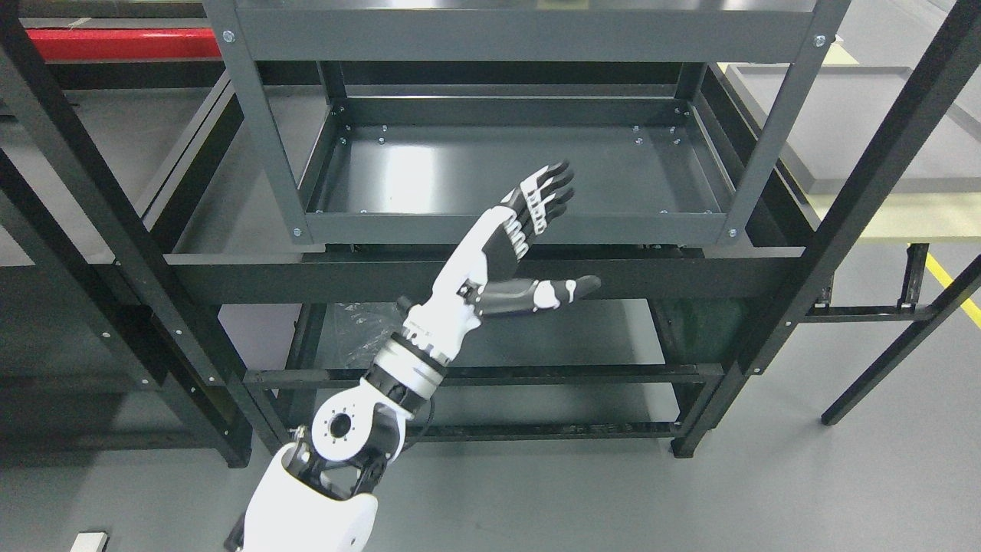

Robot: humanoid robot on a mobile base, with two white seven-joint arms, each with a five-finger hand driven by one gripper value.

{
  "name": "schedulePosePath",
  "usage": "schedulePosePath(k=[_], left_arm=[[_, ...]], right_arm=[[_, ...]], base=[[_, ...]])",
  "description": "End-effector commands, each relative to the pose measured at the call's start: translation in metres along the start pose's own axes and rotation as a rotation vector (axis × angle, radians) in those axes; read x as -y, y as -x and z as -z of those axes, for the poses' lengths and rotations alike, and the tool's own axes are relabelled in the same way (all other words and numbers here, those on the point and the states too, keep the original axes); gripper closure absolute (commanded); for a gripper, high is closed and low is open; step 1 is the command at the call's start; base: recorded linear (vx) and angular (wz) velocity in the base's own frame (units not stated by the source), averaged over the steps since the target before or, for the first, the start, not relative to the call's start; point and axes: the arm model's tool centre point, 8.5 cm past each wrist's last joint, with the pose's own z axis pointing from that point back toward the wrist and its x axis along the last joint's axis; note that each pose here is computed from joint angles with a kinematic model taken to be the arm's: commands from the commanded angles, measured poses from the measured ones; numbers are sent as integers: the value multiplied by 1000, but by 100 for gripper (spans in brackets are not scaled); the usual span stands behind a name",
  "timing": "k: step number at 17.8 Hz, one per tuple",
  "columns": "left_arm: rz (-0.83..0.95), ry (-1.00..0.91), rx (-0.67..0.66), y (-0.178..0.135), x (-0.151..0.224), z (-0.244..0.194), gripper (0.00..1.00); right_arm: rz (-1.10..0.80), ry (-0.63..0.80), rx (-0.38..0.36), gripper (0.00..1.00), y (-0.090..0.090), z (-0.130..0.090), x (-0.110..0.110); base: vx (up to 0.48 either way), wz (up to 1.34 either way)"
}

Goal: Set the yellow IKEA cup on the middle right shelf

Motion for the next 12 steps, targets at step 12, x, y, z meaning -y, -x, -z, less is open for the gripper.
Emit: schedulePosePath(k=[12], left_arm=[[69, -641, -376, 96, -96, -236, 1]], right_arm=[[3, 12, -15, 1, 9, 1, 10]], base=[[-1, 3]])
